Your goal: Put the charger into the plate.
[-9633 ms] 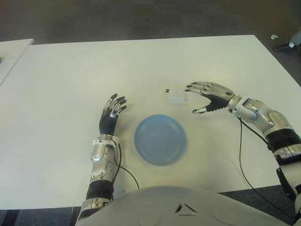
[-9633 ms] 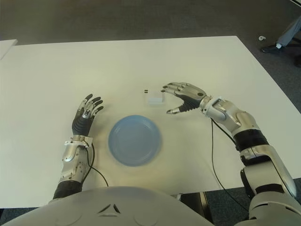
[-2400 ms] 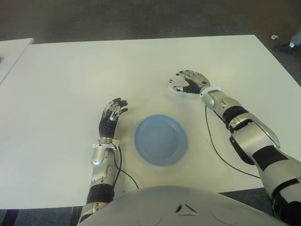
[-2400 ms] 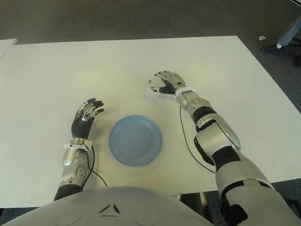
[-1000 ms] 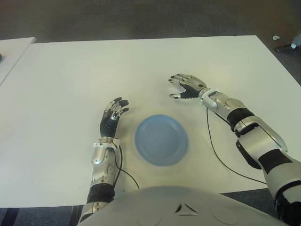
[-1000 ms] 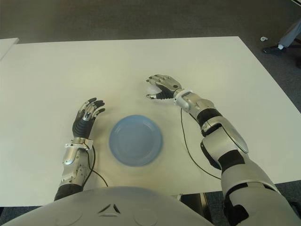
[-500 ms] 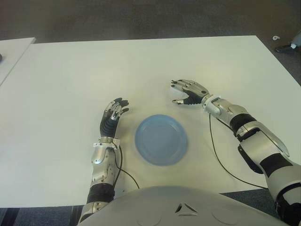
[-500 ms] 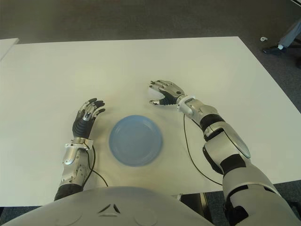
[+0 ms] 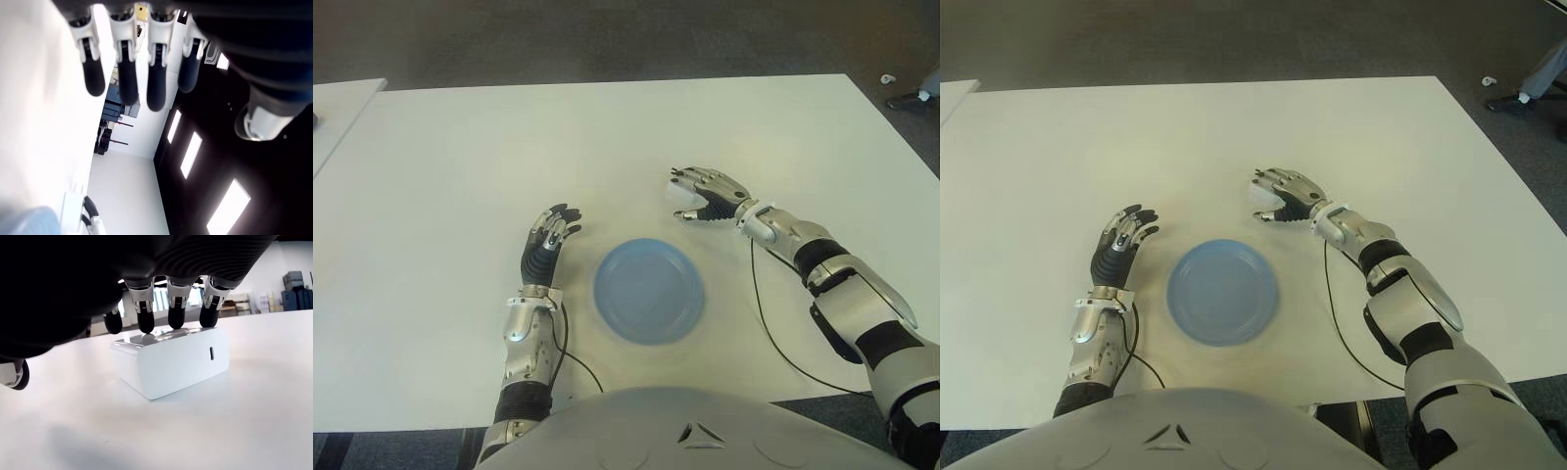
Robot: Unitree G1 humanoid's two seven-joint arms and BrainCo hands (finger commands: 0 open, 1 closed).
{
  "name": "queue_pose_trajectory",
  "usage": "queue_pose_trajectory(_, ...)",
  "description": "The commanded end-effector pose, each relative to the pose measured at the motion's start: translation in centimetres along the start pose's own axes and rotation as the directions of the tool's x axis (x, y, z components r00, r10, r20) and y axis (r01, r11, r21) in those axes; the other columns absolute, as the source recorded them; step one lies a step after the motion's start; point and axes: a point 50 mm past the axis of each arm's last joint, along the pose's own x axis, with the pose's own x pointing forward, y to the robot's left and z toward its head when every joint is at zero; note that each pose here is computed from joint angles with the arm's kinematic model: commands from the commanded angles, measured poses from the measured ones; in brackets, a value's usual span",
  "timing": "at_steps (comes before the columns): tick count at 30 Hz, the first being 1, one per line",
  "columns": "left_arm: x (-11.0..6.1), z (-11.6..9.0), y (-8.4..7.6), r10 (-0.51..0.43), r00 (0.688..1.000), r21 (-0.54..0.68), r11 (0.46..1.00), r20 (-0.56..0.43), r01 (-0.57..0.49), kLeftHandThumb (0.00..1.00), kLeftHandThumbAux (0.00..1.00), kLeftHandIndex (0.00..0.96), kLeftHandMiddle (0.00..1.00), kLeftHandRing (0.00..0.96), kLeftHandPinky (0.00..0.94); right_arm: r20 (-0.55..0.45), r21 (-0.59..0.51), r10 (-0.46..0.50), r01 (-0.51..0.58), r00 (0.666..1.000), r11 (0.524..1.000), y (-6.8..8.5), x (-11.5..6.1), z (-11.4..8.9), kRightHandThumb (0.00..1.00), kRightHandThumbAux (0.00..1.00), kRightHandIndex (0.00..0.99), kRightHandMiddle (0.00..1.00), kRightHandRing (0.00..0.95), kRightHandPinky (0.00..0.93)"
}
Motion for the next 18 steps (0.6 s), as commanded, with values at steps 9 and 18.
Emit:
queue_pose_trajectory(9,-1.0,-1.4,0.5,0.026,0.996,-0.031,0.999,-0.087,-0.029,0.0,0.532,0.272,0.325,0.294,0.285,-0.041,0.058,0.177,-0.174,0.983,0.983,3.5,-1.8,-0.5,0.106,0.314,0.0,0.0,0.0,0.0)
queue_pose_trajectory(18,-1.0,-1.3,0.6,0.017,0.997,-0.029,0.999,-0.079,-0.019,0.0,0.533,0.274,0.323,0.295,0.285,-0.029,0.096,0.213,-0.21,0.977,0.973,4.4,-2.6,-0.5,0.084,0.327,0.0,0.0,0.0,0.0)
